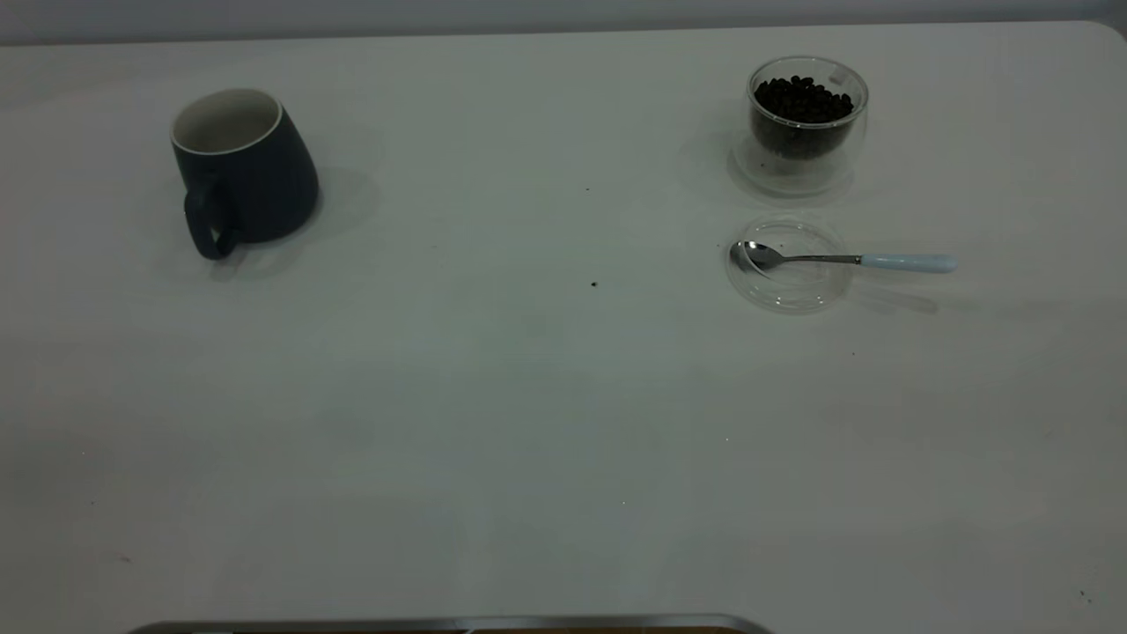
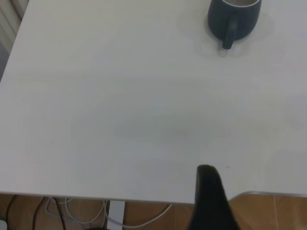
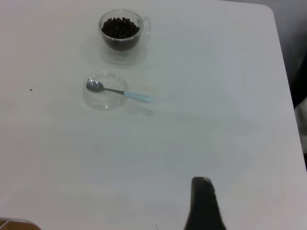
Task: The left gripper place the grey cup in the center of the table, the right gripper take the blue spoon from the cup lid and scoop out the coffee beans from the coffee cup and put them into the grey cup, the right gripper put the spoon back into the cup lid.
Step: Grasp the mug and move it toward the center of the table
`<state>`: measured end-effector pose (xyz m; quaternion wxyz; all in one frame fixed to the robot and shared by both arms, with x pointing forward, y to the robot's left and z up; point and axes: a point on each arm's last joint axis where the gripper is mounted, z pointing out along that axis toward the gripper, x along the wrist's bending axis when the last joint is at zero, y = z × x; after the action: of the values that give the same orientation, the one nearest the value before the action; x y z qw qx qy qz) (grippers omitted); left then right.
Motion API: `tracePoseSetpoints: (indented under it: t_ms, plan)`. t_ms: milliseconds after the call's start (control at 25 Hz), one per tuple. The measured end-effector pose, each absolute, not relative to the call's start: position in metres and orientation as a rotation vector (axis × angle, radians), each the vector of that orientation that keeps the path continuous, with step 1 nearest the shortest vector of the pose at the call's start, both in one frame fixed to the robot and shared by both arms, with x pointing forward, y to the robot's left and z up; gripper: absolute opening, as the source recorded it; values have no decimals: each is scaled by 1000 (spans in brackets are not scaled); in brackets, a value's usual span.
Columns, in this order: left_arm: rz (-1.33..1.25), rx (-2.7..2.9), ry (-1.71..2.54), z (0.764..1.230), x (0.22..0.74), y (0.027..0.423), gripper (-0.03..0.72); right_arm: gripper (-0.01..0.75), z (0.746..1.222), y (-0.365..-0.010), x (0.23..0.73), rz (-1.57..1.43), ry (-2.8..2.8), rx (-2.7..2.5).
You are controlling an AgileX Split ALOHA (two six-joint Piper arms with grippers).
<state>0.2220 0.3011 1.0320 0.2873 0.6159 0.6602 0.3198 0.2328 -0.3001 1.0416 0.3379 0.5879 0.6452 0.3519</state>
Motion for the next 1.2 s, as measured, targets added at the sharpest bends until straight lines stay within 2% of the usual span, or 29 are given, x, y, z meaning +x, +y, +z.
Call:
tracePoseSetpoints:
  t_ms: [880,1200]
  plan:
    - [855,1647,1762,1032,222,301,567,565,1042,-300,233,917,1681,1532]
    - [773,1658,1759,1039,228,297,567,565,1042,-300,233,917,1681,1532]
